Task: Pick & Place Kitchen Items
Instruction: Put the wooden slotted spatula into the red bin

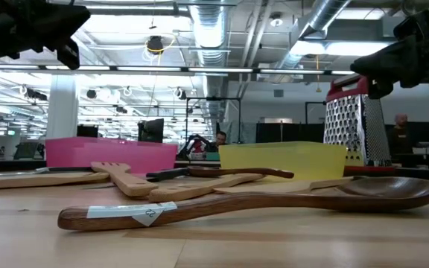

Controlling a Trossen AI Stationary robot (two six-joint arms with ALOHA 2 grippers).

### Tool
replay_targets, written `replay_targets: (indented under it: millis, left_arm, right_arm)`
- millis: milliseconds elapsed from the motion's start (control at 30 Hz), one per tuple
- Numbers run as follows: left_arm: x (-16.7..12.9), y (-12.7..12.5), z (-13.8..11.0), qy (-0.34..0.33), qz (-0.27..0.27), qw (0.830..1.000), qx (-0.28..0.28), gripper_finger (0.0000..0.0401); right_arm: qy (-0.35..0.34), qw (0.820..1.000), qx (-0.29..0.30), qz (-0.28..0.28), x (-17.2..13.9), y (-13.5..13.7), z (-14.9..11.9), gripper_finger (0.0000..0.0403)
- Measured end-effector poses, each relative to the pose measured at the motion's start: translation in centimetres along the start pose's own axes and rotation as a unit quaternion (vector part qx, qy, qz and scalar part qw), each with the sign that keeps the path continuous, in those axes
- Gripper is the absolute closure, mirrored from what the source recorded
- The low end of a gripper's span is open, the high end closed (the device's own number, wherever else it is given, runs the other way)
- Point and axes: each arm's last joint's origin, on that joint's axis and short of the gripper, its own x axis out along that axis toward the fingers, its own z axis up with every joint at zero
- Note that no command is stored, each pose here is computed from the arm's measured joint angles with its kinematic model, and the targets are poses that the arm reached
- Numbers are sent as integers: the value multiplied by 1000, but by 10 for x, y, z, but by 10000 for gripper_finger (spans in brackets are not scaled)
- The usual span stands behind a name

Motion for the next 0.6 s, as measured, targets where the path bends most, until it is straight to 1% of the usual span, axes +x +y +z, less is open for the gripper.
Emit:
replay_targets:
  millis: [67, 200, 333, 400, 533, 600]
  left_arm:
    - [0, 0, 0, -1, 1, 1000, 0, 393]
    - [0, 1, 1, -8, 27, 1000, 0, 393]
    - [0, 2, 1, -9, 30, 1000, 0, 393]
    - [0, 2, 1, -10, 35, 999, 0, 393]
    - [0, 4, 1, -16, 76, 997, -21, 392]
    - [1, 5, -1, -9, 85, 996, -25, 386]
  right_arm:
    - [0, 1000, 0, 0, 0, 0, 0, 331]
    - [0, 1000, 8, 2, 0, 0, 0, 331]
    - [1, 997, 74, 9, 0, 2, 0, 331]
    - [2, 995, 95, 10, 0, 2, 0, 331]
    - [2, 992, 128, 10, 0, 2, 0, 331]
    - [2, 989, 148, 10, 0, 2, 0, 331]
